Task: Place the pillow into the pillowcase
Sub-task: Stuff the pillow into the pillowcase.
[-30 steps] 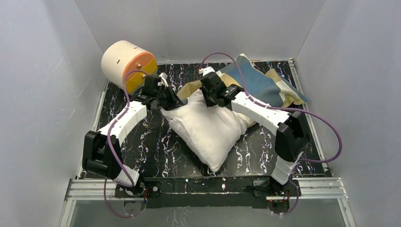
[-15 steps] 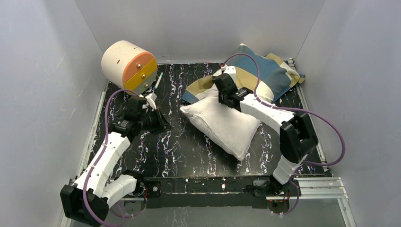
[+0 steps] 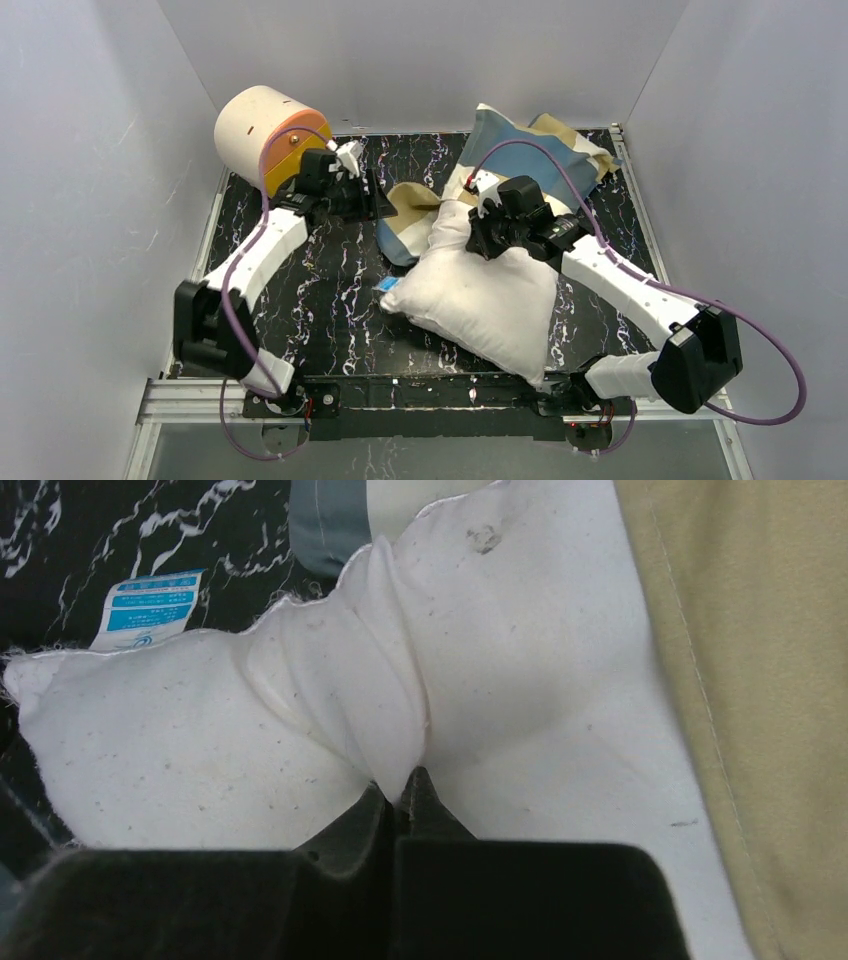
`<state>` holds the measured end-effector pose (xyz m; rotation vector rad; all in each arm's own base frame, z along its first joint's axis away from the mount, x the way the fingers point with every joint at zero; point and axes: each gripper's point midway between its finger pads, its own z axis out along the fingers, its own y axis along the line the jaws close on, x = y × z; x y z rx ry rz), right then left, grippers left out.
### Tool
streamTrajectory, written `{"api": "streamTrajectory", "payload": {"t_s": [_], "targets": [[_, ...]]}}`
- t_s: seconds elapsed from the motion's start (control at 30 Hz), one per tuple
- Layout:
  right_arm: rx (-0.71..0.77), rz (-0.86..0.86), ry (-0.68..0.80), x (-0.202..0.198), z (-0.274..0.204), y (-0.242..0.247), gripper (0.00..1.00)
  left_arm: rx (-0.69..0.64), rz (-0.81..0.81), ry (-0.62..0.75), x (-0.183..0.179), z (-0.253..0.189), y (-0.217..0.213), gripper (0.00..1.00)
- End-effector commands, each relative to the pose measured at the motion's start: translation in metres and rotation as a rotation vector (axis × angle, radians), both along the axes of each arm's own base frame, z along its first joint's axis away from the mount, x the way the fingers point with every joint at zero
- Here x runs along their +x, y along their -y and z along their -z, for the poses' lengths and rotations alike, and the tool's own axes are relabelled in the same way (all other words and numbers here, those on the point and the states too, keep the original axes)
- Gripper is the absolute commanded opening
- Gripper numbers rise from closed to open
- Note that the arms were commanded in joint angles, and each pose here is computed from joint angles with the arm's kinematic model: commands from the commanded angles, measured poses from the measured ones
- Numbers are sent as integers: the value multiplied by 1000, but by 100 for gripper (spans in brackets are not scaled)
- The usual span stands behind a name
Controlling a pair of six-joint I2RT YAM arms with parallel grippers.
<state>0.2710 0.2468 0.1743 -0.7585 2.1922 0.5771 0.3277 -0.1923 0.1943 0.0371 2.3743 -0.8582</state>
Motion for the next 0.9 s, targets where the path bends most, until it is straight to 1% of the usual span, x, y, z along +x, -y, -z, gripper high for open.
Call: {"api": "streamTrajectory", "payload": {"t_s": [0.0, 0.03, 0.07, 0.1, 0.17, 0.2, 0.23, 0.27, 0.3, 0.37, 0.4, 0.43, 0.5, 0.57, 0.63, 0.7, 0.73, 0.8, 0.87], "targets": [[-4, -241, -149, -67, -8, 3, 9, -58, 196, 188, 42, -1, 36, 60], [9, -229, -134, -66, -14, 3, 13, -81, 233, 217, 47, 0, 43, 64], [30, -200, -115, -65, -23, 4, 21, -104, 258, 238, 51, -1, 50, 65], [57, -140, -95, -58, -33, 4, 31, -131, 272, 257, 54, -7, 56, 65], [118, 52, -74, -42, -59, 10, 53, -171, 293, 285, 54, -25, 68, 65], [175, 174, -108, -37, -72, 13, 67, -167, 291, 311, 52, -36, 72, 65], [211, 227, -111, -35, -83, 15, 75, -155, 301, 330, 47, -43, 79, 65], [273, 267, -136, -36, -94, 12, 81, -122, 294, 367, 43, -52, 83, 66], [311, 279, -144, -37, -102, 11, 85, -79, 292, 377, 38, -55, 88, 67], [318, 343, -151, -32, -109, 18, 87, -2, 271, 373, 26, -60, 96, 70], [295, 402, -156, -27, -112, 30, 88, 4, 251, 363, 18, -65, 103, 72], [272, 470, -131, -19, -115, 42, 88, 7, 248, 361, 9, -69, 110, 74], [249, 608, -103, -4, -117, 77, 89, 46, 213, 369, -10, -77, 121, 81], [279, 705, -64, 12, -125, 108, 90, 135, 161, 421, -28, -81, 132, 85], [290, 783, -47, 26, -125, 137, 90, 196, 129, 461, -48, -83, 150, 97], [298, 845, -63, 39, -118, 162, 90, 242, 129, 501, -76, -81, 178, 98], [323, 852, -84, 43, -115, 169, 90, 292, 93, 537, -81, -79, 185, 98], [379, 860, -124, 52, -106, 180, 89, 389, 108, 567, -92, -57, 209, 98], [416, 878, -169, 58, -94, 193, 89, 492, 112, 560, -94, -33, 226, 98]]}}
